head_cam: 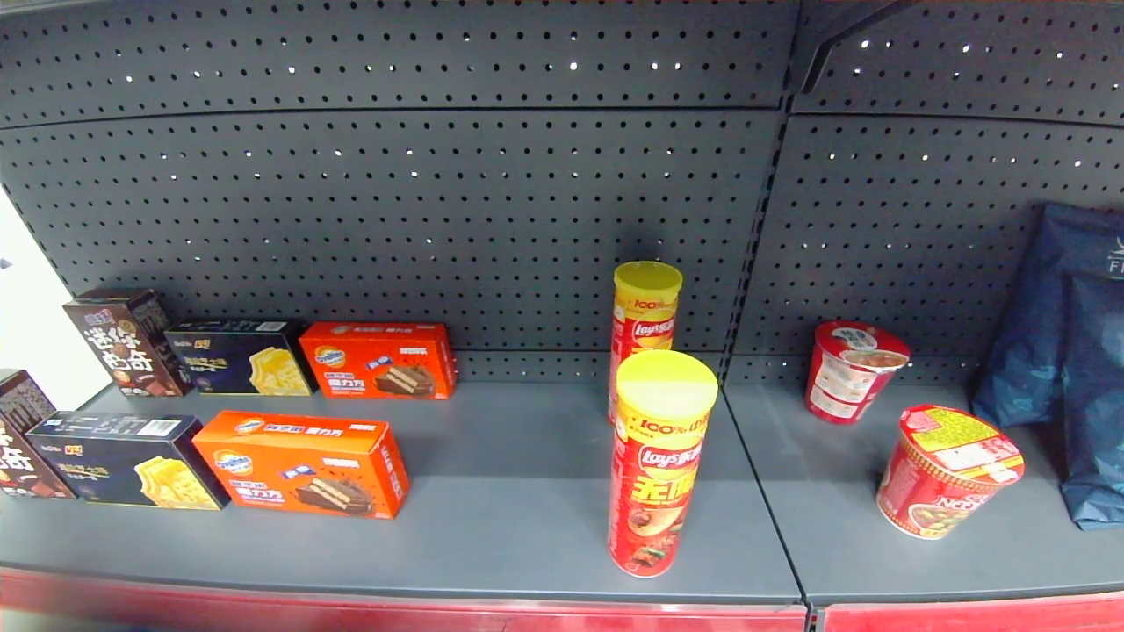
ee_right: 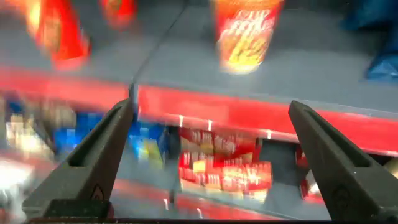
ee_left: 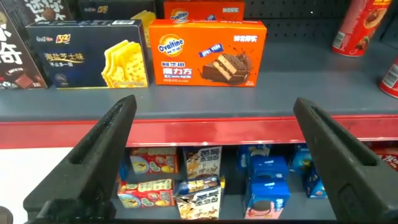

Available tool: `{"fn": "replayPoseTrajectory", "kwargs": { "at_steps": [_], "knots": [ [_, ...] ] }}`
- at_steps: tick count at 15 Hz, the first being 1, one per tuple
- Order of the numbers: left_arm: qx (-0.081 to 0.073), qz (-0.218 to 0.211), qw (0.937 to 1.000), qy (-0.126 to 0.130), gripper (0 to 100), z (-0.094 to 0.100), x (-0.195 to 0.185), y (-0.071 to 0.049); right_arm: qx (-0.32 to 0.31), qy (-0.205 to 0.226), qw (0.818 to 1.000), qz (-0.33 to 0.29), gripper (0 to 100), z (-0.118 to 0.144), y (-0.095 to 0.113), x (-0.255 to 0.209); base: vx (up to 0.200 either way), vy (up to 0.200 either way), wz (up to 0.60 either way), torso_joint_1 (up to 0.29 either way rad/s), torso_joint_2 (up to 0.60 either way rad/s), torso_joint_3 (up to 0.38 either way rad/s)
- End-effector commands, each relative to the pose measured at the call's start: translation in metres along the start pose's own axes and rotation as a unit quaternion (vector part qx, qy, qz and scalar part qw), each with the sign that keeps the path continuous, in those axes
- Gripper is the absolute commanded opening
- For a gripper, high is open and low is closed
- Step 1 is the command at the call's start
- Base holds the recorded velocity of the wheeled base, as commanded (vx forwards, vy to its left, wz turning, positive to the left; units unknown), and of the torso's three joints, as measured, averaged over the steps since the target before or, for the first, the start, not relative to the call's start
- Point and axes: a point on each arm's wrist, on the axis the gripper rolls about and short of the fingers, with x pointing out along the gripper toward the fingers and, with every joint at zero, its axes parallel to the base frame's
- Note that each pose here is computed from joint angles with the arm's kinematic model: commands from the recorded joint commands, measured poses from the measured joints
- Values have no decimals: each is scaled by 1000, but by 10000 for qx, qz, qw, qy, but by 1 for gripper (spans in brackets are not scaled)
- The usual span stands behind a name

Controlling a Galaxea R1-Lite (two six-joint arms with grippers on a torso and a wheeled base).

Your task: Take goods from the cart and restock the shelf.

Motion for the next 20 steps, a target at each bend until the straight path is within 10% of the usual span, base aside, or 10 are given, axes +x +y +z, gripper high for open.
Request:
{"fn": "replayPoseTrajectory", "kwargs": {
  "at_steps": [1,6,20],
  "knots": [
    [20,0,10000,-9,100,0,0,0,-12,45,10000,11,100,0,0,0,0,0,0,0,0,0],
    [89,857,9958,293,100,-6,-1,4,-19,45,10000,-19,100,0,0,0,0,0,0,0,0,0],
    [224,248,9990,288,100,-6,0,1,-20,37,10000,-4,100,0,0,0,0,0,0,0,0,0]
  ]
}}
